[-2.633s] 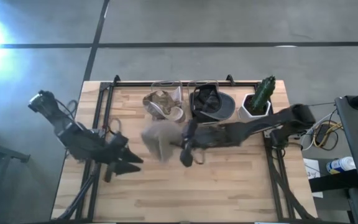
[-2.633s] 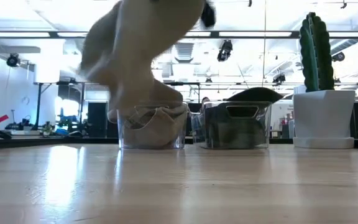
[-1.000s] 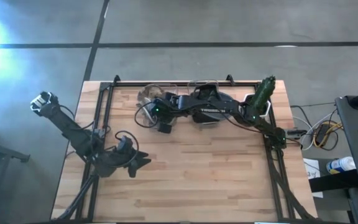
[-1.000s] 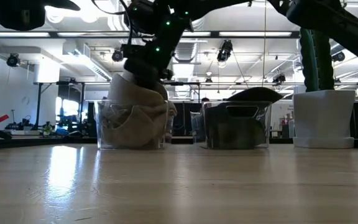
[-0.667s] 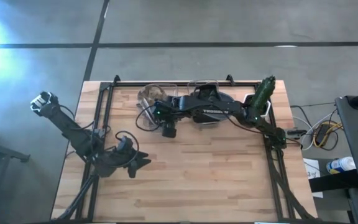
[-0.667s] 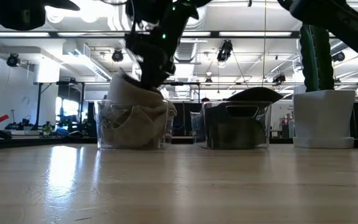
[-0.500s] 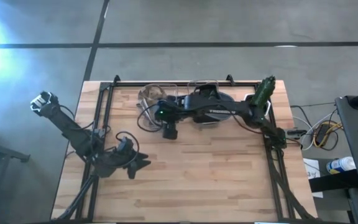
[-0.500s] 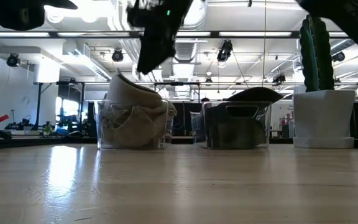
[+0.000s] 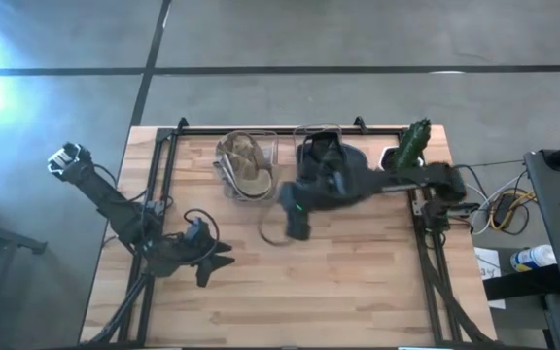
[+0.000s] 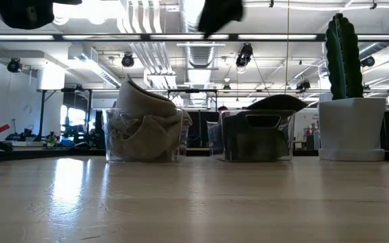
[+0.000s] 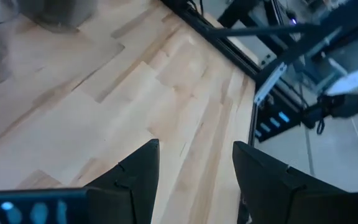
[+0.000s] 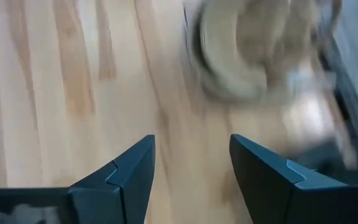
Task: Pick & Place hat
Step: Return to Home Position
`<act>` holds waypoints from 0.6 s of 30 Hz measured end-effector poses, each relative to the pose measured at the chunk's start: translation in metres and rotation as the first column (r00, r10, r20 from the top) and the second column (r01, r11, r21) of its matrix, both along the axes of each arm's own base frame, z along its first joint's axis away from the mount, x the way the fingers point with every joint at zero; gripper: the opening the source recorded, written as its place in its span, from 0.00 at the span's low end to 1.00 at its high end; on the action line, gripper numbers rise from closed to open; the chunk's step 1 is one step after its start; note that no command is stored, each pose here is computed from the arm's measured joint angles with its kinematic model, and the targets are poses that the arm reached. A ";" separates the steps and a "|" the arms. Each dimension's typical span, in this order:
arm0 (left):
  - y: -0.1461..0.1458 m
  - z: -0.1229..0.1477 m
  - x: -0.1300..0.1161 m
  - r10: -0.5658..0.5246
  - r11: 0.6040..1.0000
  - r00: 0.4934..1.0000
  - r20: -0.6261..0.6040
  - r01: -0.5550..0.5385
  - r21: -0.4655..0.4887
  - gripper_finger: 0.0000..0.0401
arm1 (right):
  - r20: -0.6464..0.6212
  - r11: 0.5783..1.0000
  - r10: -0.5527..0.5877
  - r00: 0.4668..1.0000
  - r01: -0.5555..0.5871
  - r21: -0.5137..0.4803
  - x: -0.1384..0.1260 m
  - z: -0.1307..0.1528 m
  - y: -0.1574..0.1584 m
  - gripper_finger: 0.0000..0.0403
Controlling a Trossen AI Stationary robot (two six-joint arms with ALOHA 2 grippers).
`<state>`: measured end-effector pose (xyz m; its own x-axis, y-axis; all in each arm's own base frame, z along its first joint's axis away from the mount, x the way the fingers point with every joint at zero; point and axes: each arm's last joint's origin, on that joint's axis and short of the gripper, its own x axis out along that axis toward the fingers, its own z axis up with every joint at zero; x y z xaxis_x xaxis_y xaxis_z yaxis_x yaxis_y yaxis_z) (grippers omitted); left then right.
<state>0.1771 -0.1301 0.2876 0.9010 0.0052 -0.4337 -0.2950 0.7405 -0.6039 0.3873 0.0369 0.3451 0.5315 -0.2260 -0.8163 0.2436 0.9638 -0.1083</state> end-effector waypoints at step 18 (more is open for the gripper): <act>0.045 0.010 0.041 -0.334 0.940 0.932 0.140 0.341 -0.031 0.49 | 0.174 0.797 -0.435 0.883 0.289 0.530 -0.181 0.000 0.044 0.50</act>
<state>0.2180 -0.0849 0.2979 0.8944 -0.3290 -0.3031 0.0507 0.7478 -0.6620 0.2066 0.0809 0.3449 0.7061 -0.0706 -0.7046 0.5333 0.7077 0.4634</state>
